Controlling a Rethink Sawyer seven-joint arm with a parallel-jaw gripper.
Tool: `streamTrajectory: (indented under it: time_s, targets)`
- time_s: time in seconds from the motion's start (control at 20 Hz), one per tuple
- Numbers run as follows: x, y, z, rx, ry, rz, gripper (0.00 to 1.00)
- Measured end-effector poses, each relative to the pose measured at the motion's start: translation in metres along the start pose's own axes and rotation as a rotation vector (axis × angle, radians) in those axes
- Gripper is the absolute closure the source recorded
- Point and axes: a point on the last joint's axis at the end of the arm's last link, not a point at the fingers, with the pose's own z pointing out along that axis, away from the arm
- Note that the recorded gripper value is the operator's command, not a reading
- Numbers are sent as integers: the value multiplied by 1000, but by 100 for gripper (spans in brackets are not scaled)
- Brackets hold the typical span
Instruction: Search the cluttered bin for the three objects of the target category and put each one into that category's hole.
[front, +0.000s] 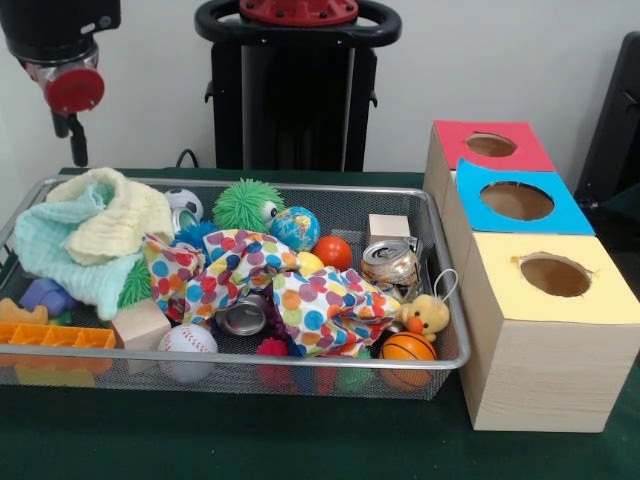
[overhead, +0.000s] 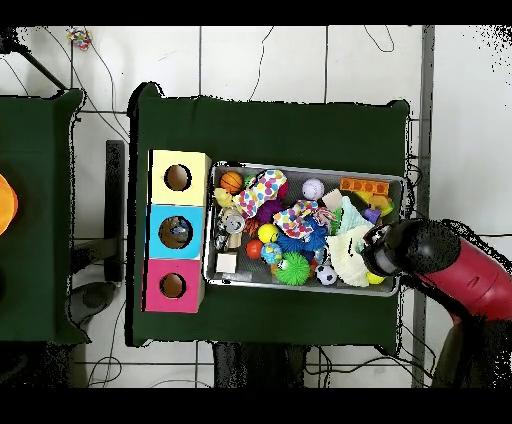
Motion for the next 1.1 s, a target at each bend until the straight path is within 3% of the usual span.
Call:
streamTrajectory:
  time_s: [0.25,0.6,1.1]
  targets:
    - [-8,9,-16,-12,-39,-11,0]
    - [4,34,-17,-10,-48,-54,0]
    - [26,113,-16,-33,-74,-149,0]
